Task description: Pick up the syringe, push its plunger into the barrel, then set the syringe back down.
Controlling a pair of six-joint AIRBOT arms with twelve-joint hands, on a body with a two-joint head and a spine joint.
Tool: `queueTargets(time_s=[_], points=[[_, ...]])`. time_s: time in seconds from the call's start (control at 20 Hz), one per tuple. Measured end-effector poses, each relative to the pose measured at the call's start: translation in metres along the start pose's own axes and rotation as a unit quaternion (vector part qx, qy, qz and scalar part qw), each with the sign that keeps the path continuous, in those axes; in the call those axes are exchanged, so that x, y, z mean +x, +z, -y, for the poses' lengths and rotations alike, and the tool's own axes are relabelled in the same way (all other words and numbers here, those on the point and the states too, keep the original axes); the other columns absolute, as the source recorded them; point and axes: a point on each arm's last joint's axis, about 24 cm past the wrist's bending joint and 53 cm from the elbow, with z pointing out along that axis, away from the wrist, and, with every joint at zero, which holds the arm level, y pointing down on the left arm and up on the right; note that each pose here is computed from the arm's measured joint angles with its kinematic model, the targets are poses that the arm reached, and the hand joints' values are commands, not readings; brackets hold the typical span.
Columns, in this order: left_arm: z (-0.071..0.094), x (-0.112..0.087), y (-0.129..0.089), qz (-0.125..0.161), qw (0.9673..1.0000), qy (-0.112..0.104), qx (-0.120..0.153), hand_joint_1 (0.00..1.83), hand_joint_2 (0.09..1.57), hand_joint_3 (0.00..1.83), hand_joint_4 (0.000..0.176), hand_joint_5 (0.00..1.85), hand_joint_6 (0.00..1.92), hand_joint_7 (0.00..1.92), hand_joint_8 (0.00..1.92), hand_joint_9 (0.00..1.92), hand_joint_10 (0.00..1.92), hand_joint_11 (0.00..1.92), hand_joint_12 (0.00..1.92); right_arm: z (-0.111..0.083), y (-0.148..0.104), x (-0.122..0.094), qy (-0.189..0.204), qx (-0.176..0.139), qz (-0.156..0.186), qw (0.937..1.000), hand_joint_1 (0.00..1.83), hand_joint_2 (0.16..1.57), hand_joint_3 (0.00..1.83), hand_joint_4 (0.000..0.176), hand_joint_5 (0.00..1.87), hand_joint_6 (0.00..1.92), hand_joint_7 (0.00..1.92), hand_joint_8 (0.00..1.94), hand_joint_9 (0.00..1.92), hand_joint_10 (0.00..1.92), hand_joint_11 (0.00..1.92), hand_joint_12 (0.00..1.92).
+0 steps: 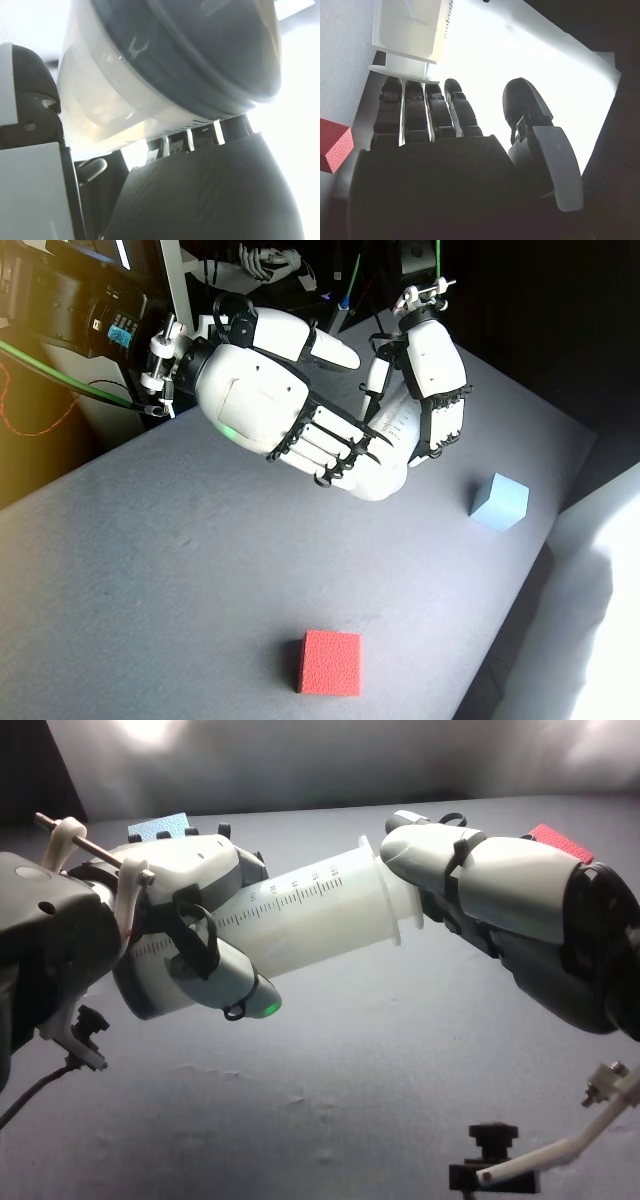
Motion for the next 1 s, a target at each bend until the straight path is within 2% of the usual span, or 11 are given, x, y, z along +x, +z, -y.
queueTargets(time_s=[0.15, 0.35, 0.45, 0.55, 0.65, 0.7, 0.75, 0.8, 0.85, 0.95, 1.0], points=[[0.002, 0.002, -0.001, -0.006, 1.0000, 0.001, 0.005, 1.35, 1.18, 0.00, 0.000, 0.87, 1.05, 0.88, 1.21, 0.71, 1.46, 0.40, 1.44, -0.005, -0.008, -0.007, -0.013, -0.002, 0.005, 0.9999, 0.00, 1.42, 0.00, 0.000, 0.00, 0.00, 0.00, 0.00, 0.00, 0.00, 0.00, 0.00], [0.012, 0.011, -0.001, -0.019, 0.9996, 0.002, 0.022, 1.36, 1.18, 0.00, 0.000, 0.86, 1.06, 0.89, 1.20, 0.71, 1.46, 0.43, 1.44, -0.026, -0.022, -0.023, -0.073, -0.016, 0.006, 0.9972, 0.00, 1.43, 0.01, 0.000, 0.00, 0.00, 0.00, 0.00, 0.00, 0.00, 0.00, 0.00], [0.019, 0.017, -0.002, -0.031, 0.9988, 0.012, 0.037, 1.35, 1.18, 0.00, 0.000, 0.85, 1.09, 0.89, 1.20, 0.69, 1.48, 0.40, 1.45, -0.036, -0.029, -0.033, -0.114, -0.022, 0.011, 0.9932, 0.00, 1.42, 0.00, 0.000, 0.00, 0.00, 0.00, 0.00, 0.00, 0.00, 0.00, 0.00], [0.024, 0.024, -0.002, -0.045, 0.9975, 0.024, 0.050, 1.35, 1.18, 0.00, 0.000, 0.85, 1.08, 0.89, 1.18, 0.71, 1.46, 0.44, 1.43, -0.047, -0.036, -0.041, -0.168, -0.032, 0.014, 0.9851, 0.00, 1.42, 0.00, 0.000, 0.00, 0.00, 0.00, 0.00, 0.00, 0.00, 0.00, 0.00], [0.024, 0.028, -0.002, -0.051, 0.9966, 0.033, 0.055, 1.36, 1.17, 0.00, 0.000, 0.86, 1.06, 0.90, 1.21, 0.72, 1.42, 0.44, 1.40, -0.060, -0.046, -0.052, -0.237, -0.042, 0.025, 0.9703, 0.00, 1.42, 0.00, 0.000, 0.00, 0.00, 0.00, 0.00, 0.00, 0.00, 0.00, 0.00], [0.024, 0.028, -0.002, -0.051, 0.9964, 0.038, 0.056, 1.36, 1.17, 0.00, 0.000, 0.85, 1.09, 0.91, 1.18, 0.72, 1.42, 0.44, 1.40, -0.064, -0.048, -0.055, -0.276, -0.045, 0.027, 0.9598, 0.00, 1.42, 0.00, 0.000, 0.00, 0.00, 0.00, 0.00, 0.00, 0.00, 0.00, 0.00], [0.022, 0.029, -0.002, -0.051, 0.9962, 0.044, 0.056, 1.36, 1.17, 0.00, 0.000, 0.86, 1.09, 0.93, 1.13, 0.74, 1.41, 0.45, 1.40, -0.071, -0.051, -0.056, -0.355, -0.052, 0.027, 0.9330, 0.00, 1.42, 0.00, 0.000, 0.00, 0.00, 0.00, 0.00, 0.00, 0.00, 0.00, 0.00], [0.024, 0.030, -0.003, -0.052, 0.9954, 0.054, 0.061, 1.36, 1.17, 0.00, 0.000, 0.86, 1.11, 0.92, 1.13, 0.73, 1.41, 0.45, 1.41, -0.073, -0.054, -0.058, -0.381, -0.055, 0.027, 0.9226, 0.00, 1.42, 0.00, 0.000, 0.00, 0.00, 0.00, 0.00, 0.00, 0.00, 0.00, 0.00], [0.022, 0.034, -0.003, -0.055, 0.9942, 0.066, 0.065, 1.36, 1.16, 0.00, 0.000, 0.88, 1.07, 0.94, 1.10, 0.75, 1.39, 0.47, 1.40, -0.075, -0.056, -0.066, -0.398, -0.049, 0.033, 0.9154, 0.00, 1.42, 0.00, 0.000, 0.00, 0.00, 0.00, 0.00, 0.00, 0.00, 0.00, 0.00], [0.018, 0.035, -0.002, -0.056, 0.9933, 0.075, 0.067, 1.36, 1.17, 0.00, 0.000, 0.87, 1.03, 0.90, 1.22, 0.71, 1.44, 0.43, 1.45, -0.070, -0.056, -0.074, -0.412, -0.033, 0.036, 0.9100, 0.00, 1.42, 0.00, 0.000, 0.00, 0.00, 0.00, 0.00, 0.00, 0.00, 0.00, 0.00], [0.014, 0.038, -0.001, -0.058, 0.9928, 0.081, 0.066, 1.36, 1.18, 0.00, 0.000, 0.87, 1.02, 0.90, 1.23, 0.70, 1.46, 0.41, 1.49, -0.071, -0.057, -0.081, -0.423, -0.028, 0.040, 0.9046, 0.00, 1.41, 0.00, 0.000, 0.00, 0.00, 0.00, 0.00, 0.00, 0.00, 0.00, 0.00]])
